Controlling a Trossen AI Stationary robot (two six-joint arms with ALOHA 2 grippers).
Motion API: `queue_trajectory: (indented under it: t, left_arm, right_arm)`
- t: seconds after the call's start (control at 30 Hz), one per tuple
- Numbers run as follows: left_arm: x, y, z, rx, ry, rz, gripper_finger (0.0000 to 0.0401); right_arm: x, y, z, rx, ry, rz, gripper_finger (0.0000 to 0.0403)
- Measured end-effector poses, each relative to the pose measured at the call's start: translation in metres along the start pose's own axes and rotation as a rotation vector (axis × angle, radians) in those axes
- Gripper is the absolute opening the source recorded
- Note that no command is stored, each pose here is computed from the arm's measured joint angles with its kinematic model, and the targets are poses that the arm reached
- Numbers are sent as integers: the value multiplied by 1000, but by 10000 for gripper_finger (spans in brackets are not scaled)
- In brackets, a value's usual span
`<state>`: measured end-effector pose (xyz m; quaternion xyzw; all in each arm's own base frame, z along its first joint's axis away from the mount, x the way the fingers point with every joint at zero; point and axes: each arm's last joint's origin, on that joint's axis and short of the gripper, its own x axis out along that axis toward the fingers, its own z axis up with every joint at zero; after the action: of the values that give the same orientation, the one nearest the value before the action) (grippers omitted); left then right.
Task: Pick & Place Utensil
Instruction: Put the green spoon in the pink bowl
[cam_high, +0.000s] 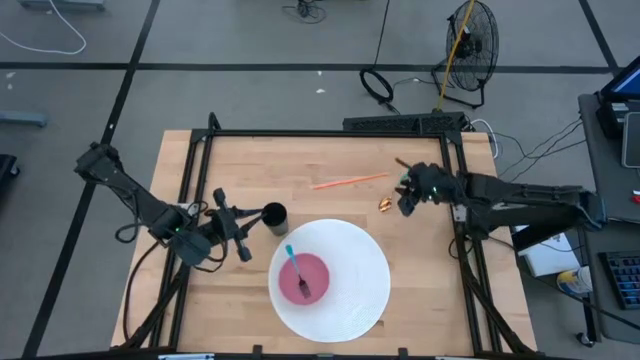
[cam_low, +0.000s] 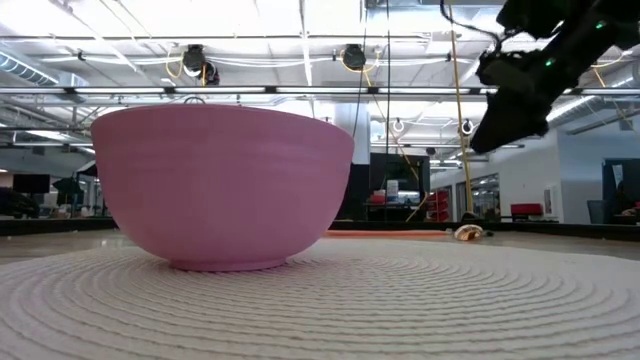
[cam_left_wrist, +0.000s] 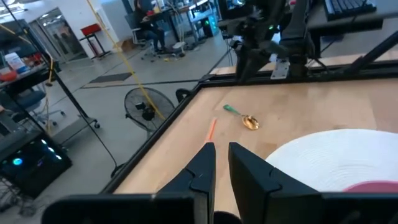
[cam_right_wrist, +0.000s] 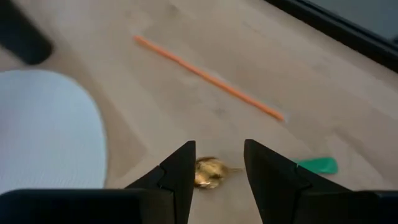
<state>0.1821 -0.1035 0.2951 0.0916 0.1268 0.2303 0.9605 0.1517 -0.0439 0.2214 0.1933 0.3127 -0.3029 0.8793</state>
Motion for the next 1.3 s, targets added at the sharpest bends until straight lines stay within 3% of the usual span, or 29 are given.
queue_trajectory:
  t: [0.33,0.5,0.8,1.03,1.3]
  left_arm:
    - [-1,-4,-11,-11,-15,-10,49]
    - [-1,-4,-11,-15,-15,-7,49]
    - [-1,-3,-12,53,-17,34,49]
    - [-1,-3,-14,71,-3,27,49]
    - [-1,-3,-14,74,1,9,49]
  right_arm:
    - [52,-43,9,299,318,-109,130]
    - [73,-58,18,475,334,-187,130]
    - [87,-64,9,573,449,-279,130]
    - [100,-66,10,602,418,-298,130]
    - [117,-67,2,623,474,-335,130]
